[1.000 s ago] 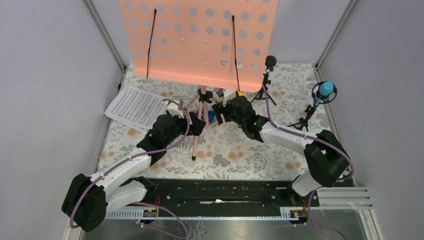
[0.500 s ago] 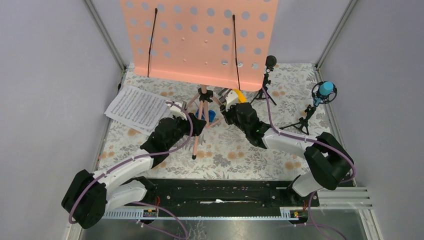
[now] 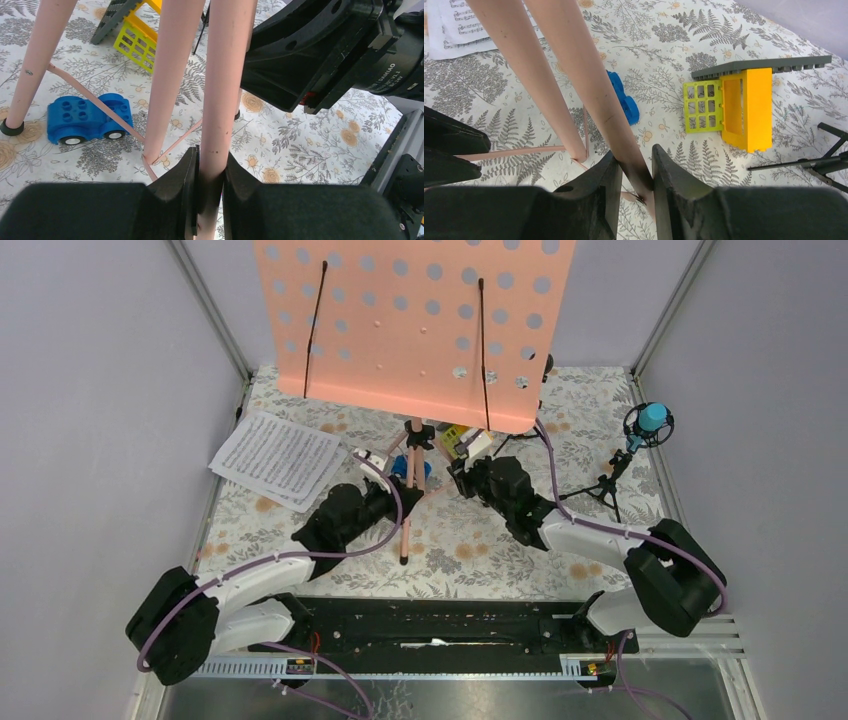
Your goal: Pack up the instrument practice props
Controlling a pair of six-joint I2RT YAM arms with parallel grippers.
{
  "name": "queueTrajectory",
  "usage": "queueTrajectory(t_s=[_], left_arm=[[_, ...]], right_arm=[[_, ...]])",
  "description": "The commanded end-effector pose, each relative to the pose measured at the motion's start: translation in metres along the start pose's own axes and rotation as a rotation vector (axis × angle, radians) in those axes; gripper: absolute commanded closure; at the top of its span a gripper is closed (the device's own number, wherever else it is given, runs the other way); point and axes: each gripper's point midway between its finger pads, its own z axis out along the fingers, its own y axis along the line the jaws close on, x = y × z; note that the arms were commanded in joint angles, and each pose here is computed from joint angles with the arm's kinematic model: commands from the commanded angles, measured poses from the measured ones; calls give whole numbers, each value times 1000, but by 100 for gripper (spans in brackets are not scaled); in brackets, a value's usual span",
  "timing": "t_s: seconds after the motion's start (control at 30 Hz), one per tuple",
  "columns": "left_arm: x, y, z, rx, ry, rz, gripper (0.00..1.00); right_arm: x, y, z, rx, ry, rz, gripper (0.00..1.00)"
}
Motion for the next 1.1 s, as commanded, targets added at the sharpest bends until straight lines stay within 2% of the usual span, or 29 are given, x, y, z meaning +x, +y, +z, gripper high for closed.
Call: queueTrajectory(t_s=[0.0,0.4,0.63,0.83,1.07], left_arm=[[-2,3,2,-63,-28,-81,100],[-13,-30,-5,-24,-59,-58,100],[-40,-32,-17,-45,-97,6,100],[-62,-38,-20,-30,-147,32,100],[-62,-53,-15,27,-161,42,100]], right_arm=[[-66,32,-22,-139,-211,152,91],[-82,84,-43,-215,-292,149,90],[-109,73,-55,-150,-384,153,89],[-135,71,-69,-162,-458,167,91],[-139,69,-74,-151,-493,180,95]])
